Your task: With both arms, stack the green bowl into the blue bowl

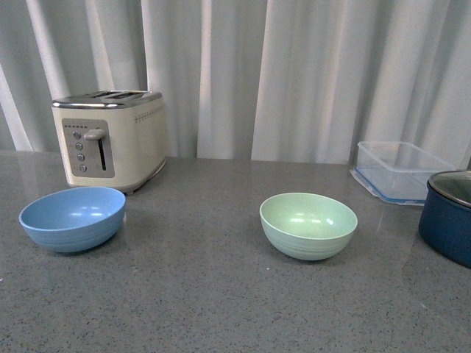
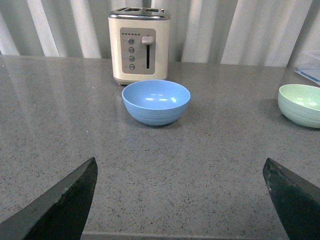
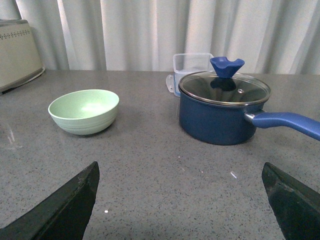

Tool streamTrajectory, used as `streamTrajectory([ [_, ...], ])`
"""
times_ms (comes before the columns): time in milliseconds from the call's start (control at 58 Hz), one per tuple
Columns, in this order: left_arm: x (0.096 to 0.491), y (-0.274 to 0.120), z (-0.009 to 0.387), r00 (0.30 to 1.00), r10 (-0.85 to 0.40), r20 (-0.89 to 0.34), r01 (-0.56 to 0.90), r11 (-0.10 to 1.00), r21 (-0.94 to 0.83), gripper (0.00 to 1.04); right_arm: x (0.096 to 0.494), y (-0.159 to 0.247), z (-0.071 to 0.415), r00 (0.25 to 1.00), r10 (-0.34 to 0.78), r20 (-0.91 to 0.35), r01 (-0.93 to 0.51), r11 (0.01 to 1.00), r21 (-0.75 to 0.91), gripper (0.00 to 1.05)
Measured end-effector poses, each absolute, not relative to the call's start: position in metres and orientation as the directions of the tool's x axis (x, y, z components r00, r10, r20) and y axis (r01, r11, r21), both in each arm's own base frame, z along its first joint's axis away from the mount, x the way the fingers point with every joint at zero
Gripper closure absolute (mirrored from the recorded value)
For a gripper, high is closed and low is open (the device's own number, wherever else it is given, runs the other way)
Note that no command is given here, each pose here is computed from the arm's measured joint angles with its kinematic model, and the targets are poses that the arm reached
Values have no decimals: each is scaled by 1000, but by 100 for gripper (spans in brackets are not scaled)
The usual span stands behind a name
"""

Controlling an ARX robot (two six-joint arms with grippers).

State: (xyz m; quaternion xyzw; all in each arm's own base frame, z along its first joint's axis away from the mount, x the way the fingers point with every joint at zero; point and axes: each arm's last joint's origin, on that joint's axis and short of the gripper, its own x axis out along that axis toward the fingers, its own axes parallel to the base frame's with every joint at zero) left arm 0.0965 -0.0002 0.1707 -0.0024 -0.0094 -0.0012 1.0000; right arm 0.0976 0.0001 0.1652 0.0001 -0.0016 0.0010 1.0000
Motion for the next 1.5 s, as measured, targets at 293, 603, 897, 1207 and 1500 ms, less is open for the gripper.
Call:
streamTrajectory([
  [293,97,0,171,1000,-2,19,2,1000,-5,7,98,0,165,1000,2,3,-2,1000,0,10],
  [603,97,0,171,1000,-2,19,2,1000,-5,7,98,0,165,1000,2,3,-2,1000,0,10],
  [897,97,0,171,1000,-2,19,2,1000,-5,7,98,0,165,1000,2,3,-2,1000,0,10],
  [1207,97,0,171,1000,-2,19,2,1000,-5,7,98,0,165,1000,2,3,-2,1000,0,10],
  [1500,97,0,171,999,29,15,-28,1000,-11,7,98,0,165,1000,2,3,-2,1000,0,10],
])
